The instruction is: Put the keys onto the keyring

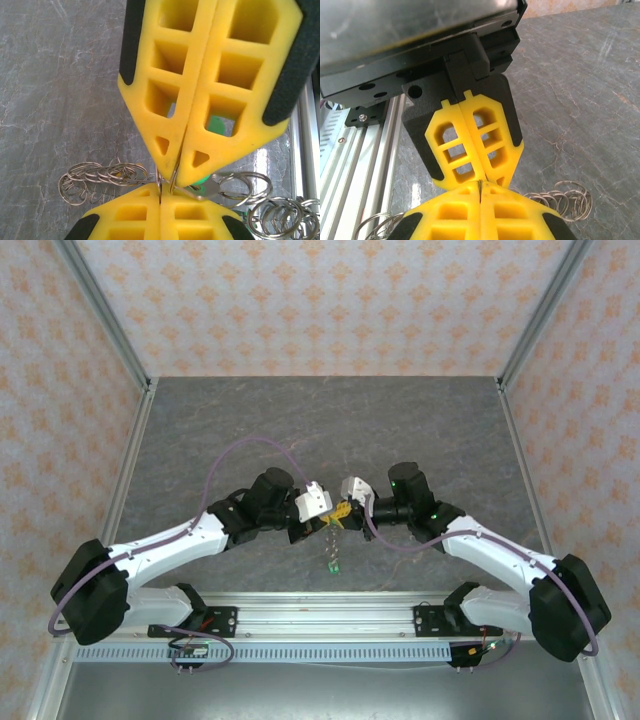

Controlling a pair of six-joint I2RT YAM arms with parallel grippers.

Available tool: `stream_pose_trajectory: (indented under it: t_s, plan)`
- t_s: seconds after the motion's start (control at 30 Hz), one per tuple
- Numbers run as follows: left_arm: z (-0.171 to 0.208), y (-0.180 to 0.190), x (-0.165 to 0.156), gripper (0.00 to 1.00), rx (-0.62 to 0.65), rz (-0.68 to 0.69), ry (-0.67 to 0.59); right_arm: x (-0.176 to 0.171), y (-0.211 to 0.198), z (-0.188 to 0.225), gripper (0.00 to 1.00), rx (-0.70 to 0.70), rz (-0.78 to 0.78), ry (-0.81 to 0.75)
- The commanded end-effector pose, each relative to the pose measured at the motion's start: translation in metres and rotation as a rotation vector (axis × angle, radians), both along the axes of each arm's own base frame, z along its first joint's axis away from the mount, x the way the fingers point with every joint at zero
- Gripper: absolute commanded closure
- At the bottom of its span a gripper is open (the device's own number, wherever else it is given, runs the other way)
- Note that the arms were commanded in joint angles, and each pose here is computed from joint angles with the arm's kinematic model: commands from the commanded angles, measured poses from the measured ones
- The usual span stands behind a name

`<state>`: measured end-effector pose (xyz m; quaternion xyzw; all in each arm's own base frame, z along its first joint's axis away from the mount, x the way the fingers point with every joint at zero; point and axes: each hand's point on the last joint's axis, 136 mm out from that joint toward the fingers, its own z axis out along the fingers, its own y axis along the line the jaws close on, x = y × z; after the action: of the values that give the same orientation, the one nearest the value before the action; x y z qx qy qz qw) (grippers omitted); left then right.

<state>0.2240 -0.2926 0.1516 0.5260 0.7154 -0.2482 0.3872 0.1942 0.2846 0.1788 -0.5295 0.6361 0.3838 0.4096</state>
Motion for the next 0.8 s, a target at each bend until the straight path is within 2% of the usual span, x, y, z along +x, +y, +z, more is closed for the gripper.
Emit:
stream_pose_trajectory:
  t_s: [0.0,0.3,0.77]
  plan:
    - [0.023,-0.011,0.004,1.00,-0.064,-0.012,-0.037,0.011,0.007,0.021,1.00,0.045,-0.022,-0.053]
    - [0.026,-0.010,0.005,1.00,-0.071,-0.009,-0.052,0.028,-0.004,0.005,1.00,-0.044,-0.154,-0.045]
    - [0.021,-0.008,0.003,1.00,-0.058,-0.017,-0.051,0.044,-0.013,-0.003,1.00,-0.084,-0.284,0.021]
